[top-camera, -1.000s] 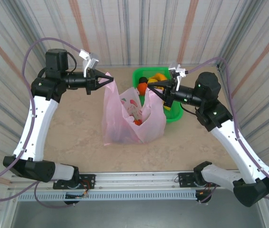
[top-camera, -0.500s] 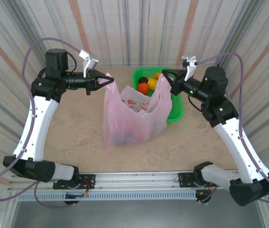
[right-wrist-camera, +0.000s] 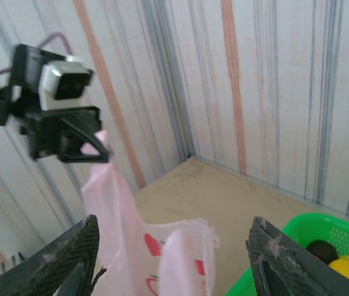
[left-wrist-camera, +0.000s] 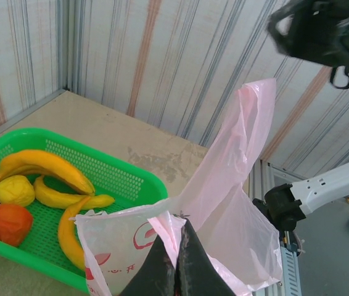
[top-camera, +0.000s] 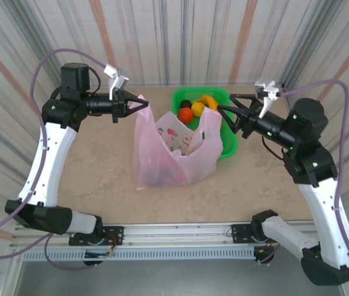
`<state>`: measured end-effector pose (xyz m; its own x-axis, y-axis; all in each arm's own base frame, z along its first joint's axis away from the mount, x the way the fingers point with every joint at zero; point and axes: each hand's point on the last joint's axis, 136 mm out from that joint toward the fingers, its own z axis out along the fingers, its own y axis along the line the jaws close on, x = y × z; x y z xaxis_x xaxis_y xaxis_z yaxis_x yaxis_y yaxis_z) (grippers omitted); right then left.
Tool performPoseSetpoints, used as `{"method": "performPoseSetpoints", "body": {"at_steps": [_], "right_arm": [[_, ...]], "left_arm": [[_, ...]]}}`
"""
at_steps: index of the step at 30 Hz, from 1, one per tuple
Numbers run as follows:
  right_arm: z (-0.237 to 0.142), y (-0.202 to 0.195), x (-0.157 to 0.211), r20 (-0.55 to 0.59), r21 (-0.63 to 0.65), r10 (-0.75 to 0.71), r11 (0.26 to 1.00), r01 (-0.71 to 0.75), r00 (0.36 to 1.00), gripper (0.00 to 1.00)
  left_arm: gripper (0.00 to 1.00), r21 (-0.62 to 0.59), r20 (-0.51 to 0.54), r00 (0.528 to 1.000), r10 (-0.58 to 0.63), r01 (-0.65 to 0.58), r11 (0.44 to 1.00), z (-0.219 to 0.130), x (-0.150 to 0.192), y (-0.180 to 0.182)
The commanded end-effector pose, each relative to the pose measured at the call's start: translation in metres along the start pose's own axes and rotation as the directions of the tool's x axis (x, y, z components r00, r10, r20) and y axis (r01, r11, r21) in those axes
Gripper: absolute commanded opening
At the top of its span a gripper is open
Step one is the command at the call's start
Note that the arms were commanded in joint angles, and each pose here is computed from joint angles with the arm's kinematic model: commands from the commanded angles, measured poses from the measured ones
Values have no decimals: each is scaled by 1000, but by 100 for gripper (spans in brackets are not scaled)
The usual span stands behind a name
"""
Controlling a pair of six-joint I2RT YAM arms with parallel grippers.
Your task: Place the fake fruits into the plastic bag and tie a complex knot
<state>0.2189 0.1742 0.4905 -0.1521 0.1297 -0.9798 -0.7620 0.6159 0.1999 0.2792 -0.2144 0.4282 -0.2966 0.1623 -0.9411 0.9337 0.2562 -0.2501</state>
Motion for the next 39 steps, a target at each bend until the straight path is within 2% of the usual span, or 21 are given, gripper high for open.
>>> {"method": "performPoseSetpoints", "body": {"at_steps": [1, 5, 8, 11, 14, 20, 22, 24, 27, 33, 39], "right_arm": [[-15, 30, 10, -61, -90, 70, 993, -75, 996, 65], [-9, 72, 25, -157, -271, 141, 946, -180, 977, 61], [12, 97, 50, -238, -358, 128, 910, -209, 963, 60], [49, 113, 81, -324, -396, 75, 894, -207, 943, 61], [83, 112, 96, -363, -409, 39, 891, -197, 931, 61], [133, 82, 104, -312, -408, -129, 913, -10, 941, 67], [145, 71, 103, -290, -409, -144, 912, 13, 946, 70], [153, 68, 102, -264, -438, -148, 899, 19, 953, 75], [161, 75, 104, -244, -502, -163, 864, 20, 956, 87], [174, 88, 114, -251, -589, -166, 808, -15, 954, 97], [195, 94, 116, -239, -614, -147, 788, -32, 960, 96]], "left_arm": [[0, 5, 1, 1000, 26, -26, 1000, -3, -4, -3], [0, 1, -3, 1000, 25, -25, 1000, -3, -3, -3], [0, 4, -7, 1000, 30, -30, 1000, -4, -2, -4], [0, 22, -8, 999, 37, -37, 999, -5, -2, -9], [0, 49, -12, 999, 47, -47, 998, -8, -2, -19], [0, 97, -31, 998, 62, -59, 993, -14, 1, -37], [0, 113, -33, 998, 59, -55, 992, -14, 3, -41], [0, 121, -38, 998, 58, -53, 991, -14, 4, -42], [0, 124, -48, 997, 54, -48, 991, -14, 6, -41], [0, 138, -44, 998, 53, -47, 989, -13, 4, -41], [0, 154, -36, 998, 51, -45, 987, -13, 3, -42]]}}
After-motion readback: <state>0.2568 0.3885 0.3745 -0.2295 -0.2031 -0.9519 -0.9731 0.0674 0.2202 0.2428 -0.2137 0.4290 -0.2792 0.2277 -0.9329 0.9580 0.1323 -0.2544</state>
